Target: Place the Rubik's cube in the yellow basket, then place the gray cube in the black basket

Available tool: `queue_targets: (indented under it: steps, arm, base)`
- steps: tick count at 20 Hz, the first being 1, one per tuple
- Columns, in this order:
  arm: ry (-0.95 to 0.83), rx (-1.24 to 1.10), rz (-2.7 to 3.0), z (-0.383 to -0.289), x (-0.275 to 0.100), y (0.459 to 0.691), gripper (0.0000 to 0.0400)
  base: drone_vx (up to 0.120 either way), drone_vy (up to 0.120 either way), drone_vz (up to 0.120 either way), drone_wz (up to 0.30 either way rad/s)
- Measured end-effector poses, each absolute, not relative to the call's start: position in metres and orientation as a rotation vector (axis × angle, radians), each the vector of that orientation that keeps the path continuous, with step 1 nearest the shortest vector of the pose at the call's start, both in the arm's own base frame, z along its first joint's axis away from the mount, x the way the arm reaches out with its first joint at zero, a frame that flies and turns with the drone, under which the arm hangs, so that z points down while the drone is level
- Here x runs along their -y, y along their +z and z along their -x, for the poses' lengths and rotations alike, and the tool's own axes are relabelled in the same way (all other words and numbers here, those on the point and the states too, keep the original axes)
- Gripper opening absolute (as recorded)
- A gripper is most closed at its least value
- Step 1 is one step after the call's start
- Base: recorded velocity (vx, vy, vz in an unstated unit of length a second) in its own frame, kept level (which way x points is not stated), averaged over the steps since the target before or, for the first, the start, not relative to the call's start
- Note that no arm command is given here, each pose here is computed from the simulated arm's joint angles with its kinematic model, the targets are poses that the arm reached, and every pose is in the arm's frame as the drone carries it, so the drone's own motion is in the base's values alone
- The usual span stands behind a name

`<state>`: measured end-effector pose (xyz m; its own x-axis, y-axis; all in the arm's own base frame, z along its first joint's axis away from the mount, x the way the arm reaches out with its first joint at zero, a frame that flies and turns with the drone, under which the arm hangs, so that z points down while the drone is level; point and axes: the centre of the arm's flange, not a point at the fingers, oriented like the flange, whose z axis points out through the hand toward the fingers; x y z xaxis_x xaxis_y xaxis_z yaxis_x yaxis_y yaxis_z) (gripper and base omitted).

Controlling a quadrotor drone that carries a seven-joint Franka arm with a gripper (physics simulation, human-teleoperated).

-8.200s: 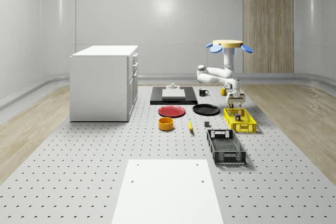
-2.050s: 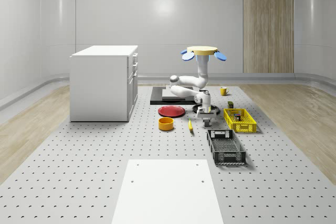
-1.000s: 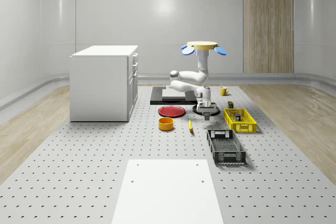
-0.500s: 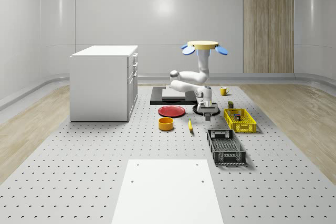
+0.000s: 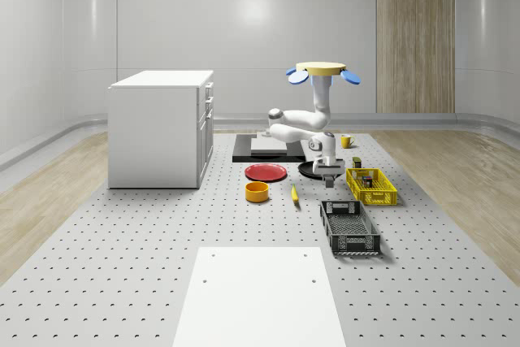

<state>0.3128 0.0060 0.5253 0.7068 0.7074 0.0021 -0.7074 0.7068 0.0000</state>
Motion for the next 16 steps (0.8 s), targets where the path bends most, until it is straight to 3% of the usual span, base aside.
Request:
queue_targets:
  steps: [5,16]
  arm:
    - [0.786,0.002,-0.001,-0.3128,-0.0060,0.5249,0.0250]
    - [0.786,0.002,-0.001,-0.3128,-0.0060,0.5247,0.0250]
  base:
    - [0.120,0.104,0.000,0.000]
    - [0.120,0.000,0.000,0.000]
